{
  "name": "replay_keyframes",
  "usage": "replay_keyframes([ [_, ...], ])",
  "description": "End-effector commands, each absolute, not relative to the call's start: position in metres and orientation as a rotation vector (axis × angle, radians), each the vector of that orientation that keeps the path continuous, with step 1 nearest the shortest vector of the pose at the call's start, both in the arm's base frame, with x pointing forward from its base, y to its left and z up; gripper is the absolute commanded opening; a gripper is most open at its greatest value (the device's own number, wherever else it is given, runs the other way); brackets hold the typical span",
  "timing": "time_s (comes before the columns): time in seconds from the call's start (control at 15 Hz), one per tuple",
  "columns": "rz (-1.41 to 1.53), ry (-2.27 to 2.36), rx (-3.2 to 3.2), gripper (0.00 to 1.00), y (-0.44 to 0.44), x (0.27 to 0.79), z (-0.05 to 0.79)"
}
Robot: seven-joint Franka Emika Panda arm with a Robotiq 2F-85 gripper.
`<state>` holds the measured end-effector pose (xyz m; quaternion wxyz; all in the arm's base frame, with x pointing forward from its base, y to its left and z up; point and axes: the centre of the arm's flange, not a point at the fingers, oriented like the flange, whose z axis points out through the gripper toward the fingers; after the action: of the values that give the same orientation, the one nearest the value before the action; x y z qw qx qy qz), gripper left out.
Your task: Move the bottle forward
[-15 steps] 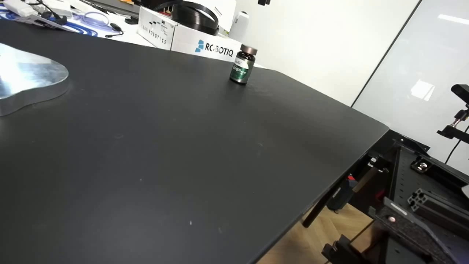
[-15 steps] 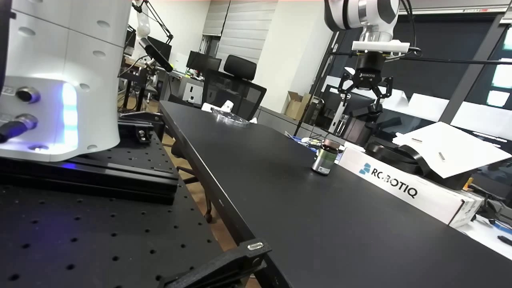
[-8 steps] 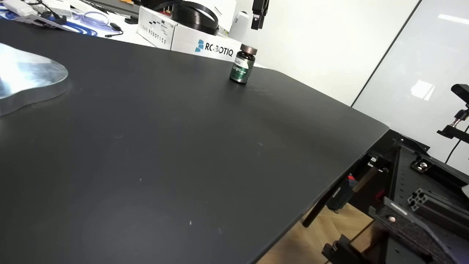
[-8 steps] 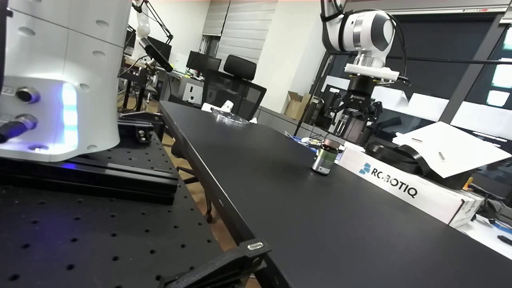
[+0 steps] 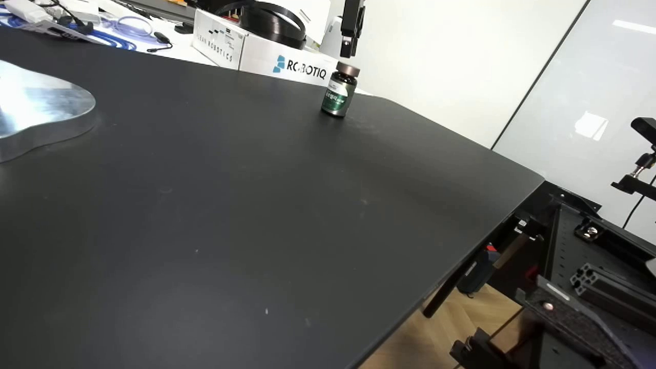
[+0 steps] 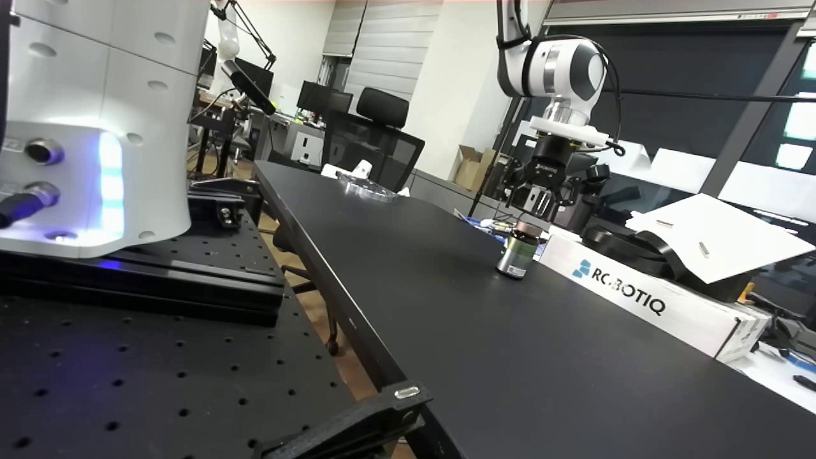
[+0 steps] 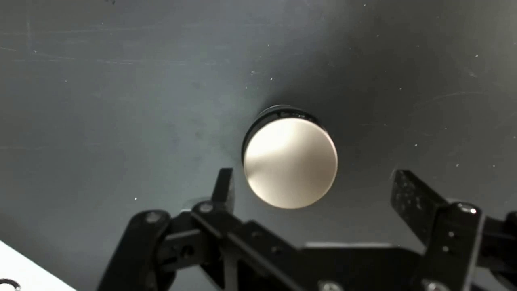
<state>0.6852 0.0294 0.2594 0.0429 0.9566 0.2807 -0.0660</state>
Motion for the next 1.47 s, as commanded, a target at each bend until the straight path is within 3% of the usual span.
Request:
replay_keyframes([
  [0.0,-0.203,0.827,2.946,1.00,0.026,0.692,0.258],
  [0.4,-0.216,0.811,2.951,1.00,0.016,0.693,0.250],
  [0.47,-0.216,0.802,2.956,0.75,0.015,0.693,0.249],
  [0.53,-0.214,0.804,2.956,0.74,0.013,0.693,0.248],
  [0.87,-0.213,0.796,2.958,0.38,0.005,0.688,0.253],
  [1.4,-0.245,0.751,2.925,0.36,-0.011,0.637,0.310],
])
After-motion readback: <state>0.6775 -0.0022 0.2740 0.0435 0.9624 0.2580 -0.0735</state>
